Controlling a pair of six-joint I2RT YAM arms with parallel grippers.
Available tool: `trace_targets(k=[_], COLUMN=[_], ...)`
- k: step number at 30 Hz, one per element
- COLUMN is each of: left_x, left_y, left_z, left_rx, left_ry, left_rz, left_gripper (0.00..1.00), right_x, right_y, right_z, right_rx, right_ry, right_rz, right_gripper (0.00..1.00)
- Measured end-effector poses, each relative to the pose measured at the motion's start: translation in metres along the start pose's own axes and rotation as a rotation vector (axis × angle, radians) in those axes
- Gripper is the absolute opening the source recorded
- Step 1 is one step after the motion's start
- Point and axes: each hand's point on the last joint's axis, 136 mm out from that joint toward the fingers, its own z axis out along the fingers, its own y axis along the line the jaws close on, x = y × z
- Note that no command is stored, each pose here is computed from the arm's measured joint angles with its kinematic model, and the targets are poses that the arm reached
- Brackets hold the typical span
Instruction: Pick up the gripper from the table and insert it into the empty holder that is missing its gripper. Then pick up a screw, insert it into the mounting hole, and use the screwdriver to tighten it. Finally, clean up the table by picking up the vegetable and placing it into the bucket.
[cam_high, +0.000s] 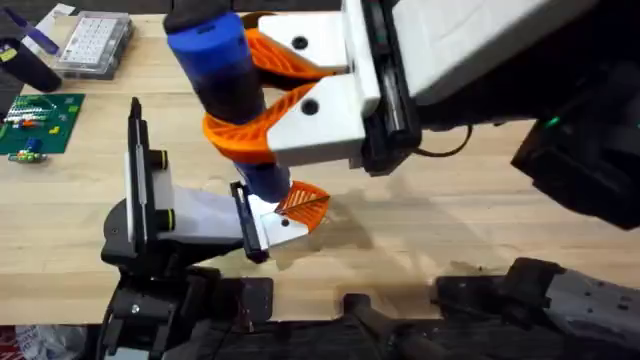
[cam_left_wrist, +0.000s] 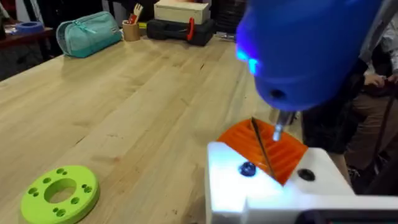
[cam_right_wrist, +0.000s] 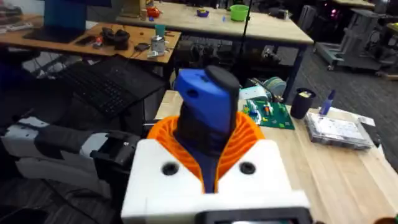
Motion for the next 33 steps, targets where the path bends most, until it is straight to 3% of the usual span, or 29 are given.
trace_targets(k=[16,33], left_x=[0.000,0.000], left_y=[0.000,0.000], left_z=[0.000,0.000], left_rx=[0.000,0.000], left_ry=[0.000,0.000], left_rz=[0.000,0.000], left_gripper=[0.013,0.013], right_x=[0.022,0.024], right_y=[-0.008,-0.020], right_z=[0.008,0.002], right_rx=[0.006,0.039], right_ry=[0.005,0.010], right_rz=[-0.011,-0.014], right_gripper=[0.057,0.056])
